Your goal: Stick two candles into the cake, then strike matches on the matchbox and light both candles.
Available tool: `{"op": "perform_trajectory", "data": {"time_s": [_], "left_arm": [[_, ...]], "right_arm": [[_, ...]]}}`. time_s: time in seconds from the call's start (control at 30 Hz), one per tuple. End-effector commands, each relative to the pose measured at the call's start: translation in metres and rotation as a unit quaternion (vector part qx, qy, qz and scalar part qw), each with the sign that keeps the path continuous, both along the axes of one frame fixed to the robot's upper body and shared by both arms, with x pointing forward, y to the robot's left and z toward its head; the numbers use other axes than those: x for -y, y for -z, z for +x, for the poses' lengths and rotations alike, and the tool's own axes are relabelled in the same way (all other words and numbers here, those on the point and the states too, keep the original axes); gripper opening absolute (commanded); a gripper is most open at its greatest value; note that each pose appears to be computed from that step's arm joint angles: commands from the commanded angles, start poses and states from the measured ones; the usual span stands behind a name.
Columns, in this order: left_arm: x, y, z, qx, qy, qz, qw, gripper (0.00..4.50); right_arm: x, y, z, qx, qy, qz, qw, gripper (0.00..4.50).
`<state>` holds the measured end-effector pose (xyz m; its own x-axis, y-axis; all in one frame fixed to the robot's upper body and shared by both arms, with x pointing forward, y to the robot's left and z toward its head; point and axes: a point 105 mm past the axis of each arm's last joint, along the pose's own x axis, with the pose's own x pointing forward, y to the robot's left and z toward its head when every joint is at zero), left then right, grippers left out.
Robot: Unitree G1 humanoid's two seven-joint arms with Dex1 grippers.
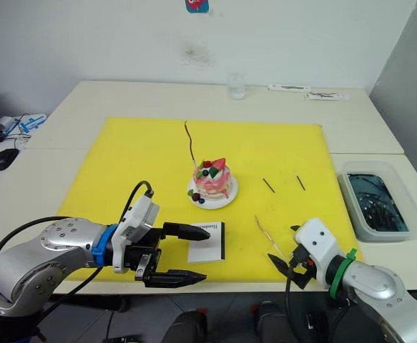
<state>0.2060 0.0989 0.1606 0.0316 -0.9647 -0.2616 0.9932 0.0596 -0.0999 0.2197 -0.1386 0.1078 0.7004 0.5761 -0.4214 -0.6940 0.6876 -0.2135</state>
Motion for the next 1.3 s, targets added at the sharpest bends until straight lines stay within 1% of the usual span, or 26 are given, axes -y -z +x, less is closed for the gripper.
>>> {"op": "perform_trajectory", "data": {"time_s": [0.03, 0.13, 0.23, 0.27, 0.3, 0.33, 0.37, 0.43, 0.57, 0.6, 0.73, 0.83, 0.9, 1.0, 1.07, 1.23, 1.3], "left_arm": [[0.003, -0.004, -0.001, 0.021, 0.01, -0.006, 1.0, 4.45], [0.003, -0.002, -0.001, 0.022, 0.008, -0.008, 1.0, 4.45], [0.004, -0.001, -0.001, 0.023, 0.007, -0.009, 1.0, 4.5], [0.004, 0.0, -0.002, 0.023, 0.005, -0.009, 1.0, 4.5], [0.003, 0.0, -0.001, 0.023, 0.004, -0.009, 1.0, 4.5], [0.003, 0.0, -0.001, 0.023, 0.003, -0.009, 1.0, 4.5], [0.003, 0.0, -0.001, 0.024, 0.002, -0.009, 1.0, 4.5], [0.003, 0.001, 0.0, 0.024, 0.0, -0.009, 1.0, 4.5], [0.003, 0.0, 0.0, 0.026, -0.002, -0.011, 1.0, 4.5], [0.004, 0.0, 0.0, 0.026, -0.003, -0.011, 1.0, 4.5], [0.004, 0.0, 0.002, 0.028, -0.009, -0.013, 0.999, 4.5], [0.004, 0.0, 0.003, 0.029, -0.012, -0.013, 0.999, 4.5], [0.005, 0.0, 0.003, 0.029, -0.013, -0.013, 0.999, 4.5], [0.005, 0.002, 0.002, 0.025, -0.01, -0.012, 1.0, 4.5], [0.005, 0.003, 0.001, 0.023, -0.004, -0.012, 1.0, 4.5], [0.009, 0.004, -0.002, 0.018, 0.005, -0.014, 1.0, 4.5], [0.01, 0.005, -0.002, 0.018, 0.005, -0.016, 1.0, 4.5]], "right_arm": [[-0.002, -0.004, 0.002, 0.019, 0.005, -0.007, 1.0, 4.5], [-0.002, 0.0, 0.006, 0.022, 0.019, -0.009, 1.0, 4.5], [0.001, 0.005, 0.007, 0.016, 0.028, -0.017, 0.999, 3.89], [0.001, 0.006, 0.006, 0.012, 0.029, -0.019, 0.999, 3.59], [0.002, 0.008, 0.005, 0.008, 0.028, -0.024, 0.999, 3.17], [0.003, 0.009, 0.004, 0.005, 0.027, -0.028, 0.999, 2.88], [0.003, 0.01, 0.004, 0.001, 0.028, -0.031, 0.999, 2.41], [0.003, 0.012, 0.003, -0.005, 0.026, -0.035, 0.999, 1.75], [0.0, 0.012, 0.001, -0.013, 0.021, -0.04, 0.999, 0.21], [0.0, 0.012, 0.0, -0.016, 0.021, -0.04, 0.999, 0.02], [0.001, 0.007, 0.001, -0.014, 0.023, -0.039, 0.999, 0.02], [0.006, -0.005, 0.002, -0.006, 0.02, -0.034, 0.999, 0.02], [0.013, -0.014, 0.001, -0.004, 0.005, -0.04, 0.999, 0.02], [0.04, -0.025, 0.0, -0.012, -0.018, -0.074, 0.997, 0.02], [0.061, -0.028, -0.003, -0.027, -0.03, -0.1, 0.994, 0.02], [0.106, -0.019, -0.012, -0.059, -0.063, -0.169, 0.982, 0.02], [0.118, -0.016, -0.013, -0.065, -0.064, -0.174, 0.981, 0.02]]}}
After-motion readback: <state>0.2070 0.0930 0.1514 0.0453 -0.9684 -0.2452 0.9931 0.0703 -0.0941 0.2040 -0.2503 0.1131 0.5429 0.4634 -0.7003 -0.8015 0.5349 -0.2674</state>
